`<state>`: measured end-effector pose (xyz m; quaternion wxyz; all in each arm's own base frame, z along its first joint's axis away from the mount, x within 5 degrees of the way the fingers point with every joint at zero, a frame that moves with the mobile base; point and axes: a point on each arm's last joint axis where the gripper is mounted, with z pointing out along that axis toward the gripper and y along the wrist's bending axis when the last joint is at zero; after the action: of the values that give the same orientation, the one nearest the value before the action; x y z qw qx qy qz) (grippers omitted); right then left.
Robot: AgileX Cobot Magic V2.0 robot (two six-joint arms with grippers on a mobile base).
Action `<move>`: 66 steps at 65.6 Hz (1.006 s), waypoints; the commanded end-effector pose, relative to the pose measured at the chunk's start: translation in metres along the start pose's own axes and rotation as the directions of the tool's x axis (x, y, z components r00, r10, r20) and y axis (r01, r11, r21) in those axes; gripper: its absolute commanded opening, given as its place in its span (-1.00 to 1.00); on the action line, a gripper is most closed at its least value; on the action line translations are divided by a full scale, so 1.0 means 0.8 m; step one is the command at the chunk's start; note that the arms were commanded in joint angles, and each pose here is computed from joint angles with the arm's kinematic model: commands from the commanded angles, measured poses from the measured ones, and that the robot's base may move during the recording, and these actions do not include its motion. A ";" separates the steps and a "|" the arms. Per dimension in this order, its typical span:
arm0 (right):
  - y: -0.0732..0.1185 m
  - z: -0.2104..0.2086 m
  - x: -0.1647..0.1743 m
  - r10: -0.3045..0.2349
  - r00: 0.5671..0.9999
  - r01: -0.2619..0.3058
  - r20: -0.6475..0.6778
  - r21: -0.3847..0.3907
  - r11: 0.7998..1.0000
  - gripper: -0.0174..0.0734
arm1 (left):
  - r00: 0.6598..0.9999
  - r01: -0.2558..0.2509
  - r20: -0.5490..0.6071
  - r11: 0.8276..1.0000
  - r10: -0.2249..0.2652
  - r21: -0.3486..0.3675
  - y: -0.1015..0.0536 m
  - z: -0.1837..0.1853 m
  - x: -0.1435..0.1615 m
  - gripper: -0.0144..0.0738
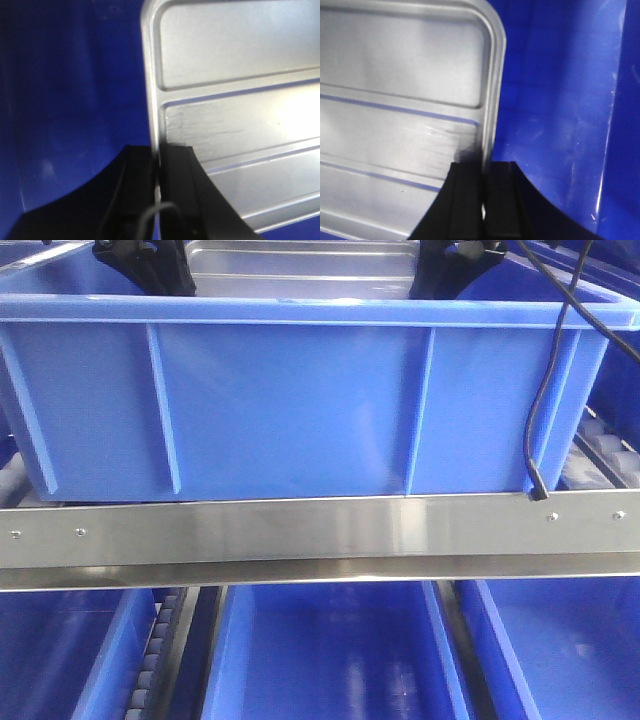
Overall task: Grab silver tray and place in blue box
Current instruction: 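Lower the held tray with both grippers into the blue crate, then open both grippers to release the tray inside the crate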
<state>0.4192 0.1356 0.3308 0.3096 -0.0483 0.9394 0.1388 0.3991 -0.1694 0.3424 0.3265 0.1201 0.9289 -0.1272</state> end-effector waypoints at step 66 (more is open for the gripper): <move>0.042 -0.048 -0.016 0.057 0.992 -0.036 0.109 -0.187 0.982 -0.49 | 0.982 0.059 0.162 0.979 -0.092 0.193 -0.040 -0.046 -0.025 -0.69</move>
<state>0.4170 0.1352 0.3291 0.2954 -0.0498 0.9443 0.1361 0.3986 -0.1694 0.3420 0.3238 0.1201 0.9298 -0.1275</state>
